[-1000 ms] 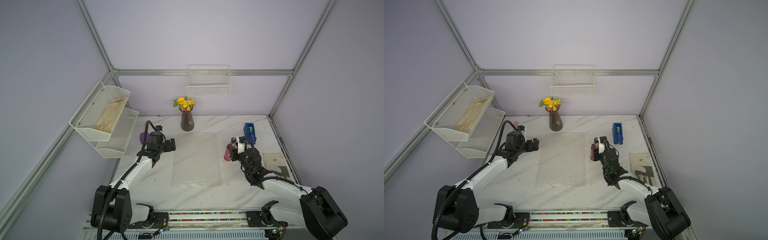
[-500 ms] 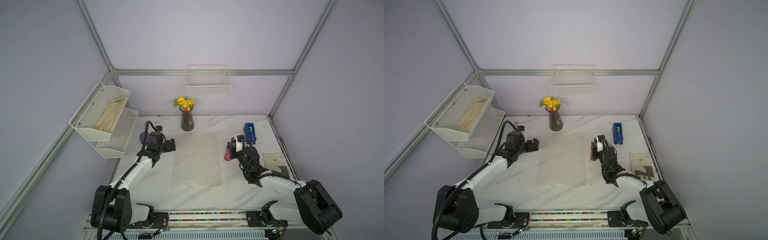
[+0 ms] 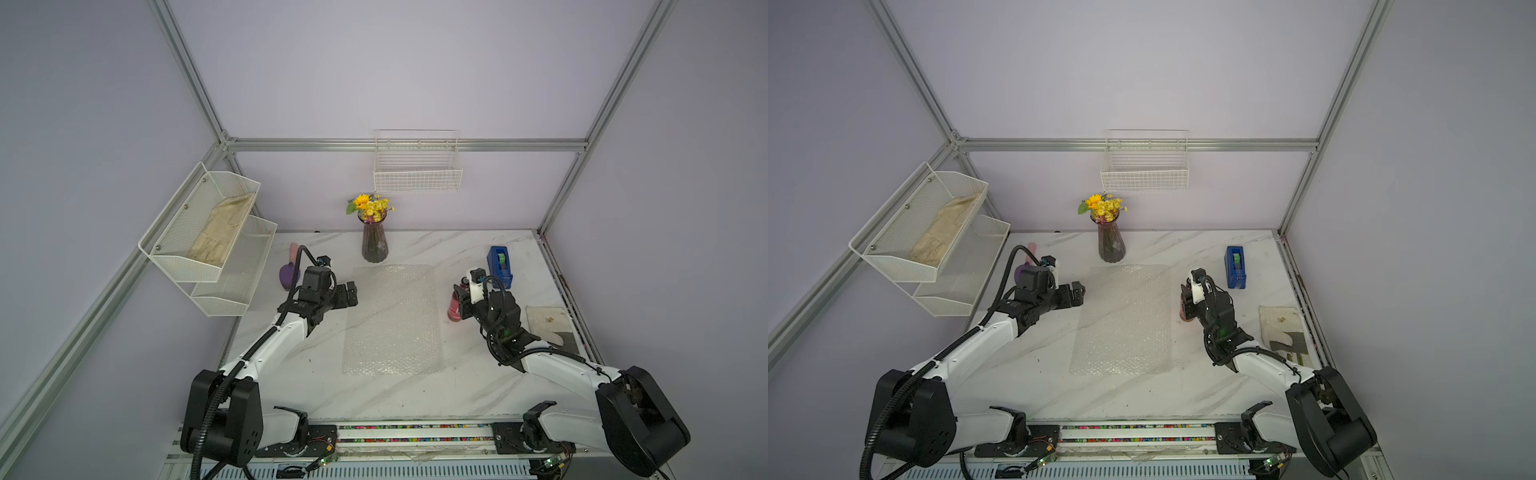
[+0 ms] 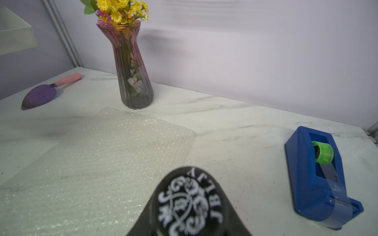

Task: Wrap wine bottles in bubble wrap
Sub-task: Pick up the wine bottle from the center of the board, then place the wine bottle on the bubble wrap.

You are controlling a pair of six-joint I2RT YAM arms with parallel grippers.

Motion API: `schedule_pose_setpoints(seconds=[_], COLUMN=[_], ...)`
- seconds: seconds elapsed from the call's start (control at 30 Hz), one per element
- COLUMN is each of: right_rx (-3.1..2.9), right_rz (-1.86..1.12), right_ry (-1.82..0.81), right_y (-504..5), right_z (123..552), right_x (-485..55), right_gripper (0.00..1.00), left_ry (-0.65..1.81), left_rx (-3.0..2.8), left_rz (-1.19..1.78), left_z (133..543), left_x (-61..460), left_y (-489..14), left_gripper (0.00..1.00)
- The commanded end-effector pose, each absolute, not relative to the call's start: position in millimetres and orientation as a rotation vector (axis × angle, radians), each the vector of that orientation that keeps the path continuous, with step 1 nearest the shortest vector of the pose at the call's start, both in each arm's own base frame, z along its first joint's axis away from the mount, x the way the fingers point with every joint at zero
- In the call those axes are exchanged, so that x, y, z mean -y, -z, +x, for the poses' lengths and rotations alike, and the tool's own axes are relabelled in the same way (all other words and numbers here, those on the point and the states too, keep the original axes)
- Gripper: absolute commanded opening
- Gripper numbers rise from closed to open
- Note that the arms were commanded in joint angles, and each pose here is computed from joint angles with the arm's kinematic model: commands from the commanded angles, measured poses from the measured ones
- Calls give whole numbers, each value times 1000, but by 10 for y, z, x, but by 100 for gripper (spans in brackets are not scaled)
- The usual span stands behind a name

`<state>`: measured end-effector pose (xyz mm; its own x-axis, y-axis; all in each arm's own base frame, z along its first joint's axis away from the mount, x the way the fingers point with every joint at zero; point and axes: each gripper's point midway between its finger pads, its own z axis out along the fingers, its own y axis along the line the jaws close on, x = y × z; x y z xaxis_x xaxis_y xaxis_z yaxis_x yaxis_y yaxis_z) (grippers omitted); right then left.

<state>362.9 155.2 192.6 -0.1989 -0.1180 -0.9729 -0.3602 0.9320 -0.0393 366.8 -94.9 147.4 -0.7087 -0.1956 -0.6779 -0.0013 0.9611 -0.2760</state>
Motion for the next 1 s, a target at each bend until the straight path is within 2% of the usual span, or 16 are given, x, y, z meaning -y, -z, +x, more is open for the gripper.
schedule_pose_setpoints(seconds=[0.0, 0.07, 0.13, 0.27, 0.4, 0.67, 0.83, 0.97], right_rx=[-1643, -1714, -1745, -1782, -1902, -1976, -2054, -2090], right_rz=[-509, -596, -651, -749, -835, -874, -918, -949], right_ry=[-289, -344, -405, -504, -492, -421, -427, -463], right_y=[-2725, -2775, -2849, -2980, -2853, -2858, -2698, -2595], right_z=[3576, 3496, 3375, 3127, 3051, 2956, 2891, 2854], right_x=[-1788, -1900, -1969, -2060, -2053, -1925, -1915, -1959], right_gripper=[0, 0, 0, 0, 0, 0, 0, 0], left_ry=[457, 482, 509, 581, 594, 660, 716, 734], left_rx=[-2476, -2556, -2617, -2687, -2755, -2847, -2867, -2837], left_rz=[-245, -294, -352, -398, -367, -320, -243, -238], left_z=[3346, 3172, 3019, 2818, 2753, 2874, 2967, 3021], left_x=[1189, 1275, 1306, 1431, 1588, 1939, 2246, 2279], left_y=[-1163, -1000, -867, -682, -501, -114, -60, -165], left_gripper=[98, 90, 78, 35, 0, 0, 0, 0])
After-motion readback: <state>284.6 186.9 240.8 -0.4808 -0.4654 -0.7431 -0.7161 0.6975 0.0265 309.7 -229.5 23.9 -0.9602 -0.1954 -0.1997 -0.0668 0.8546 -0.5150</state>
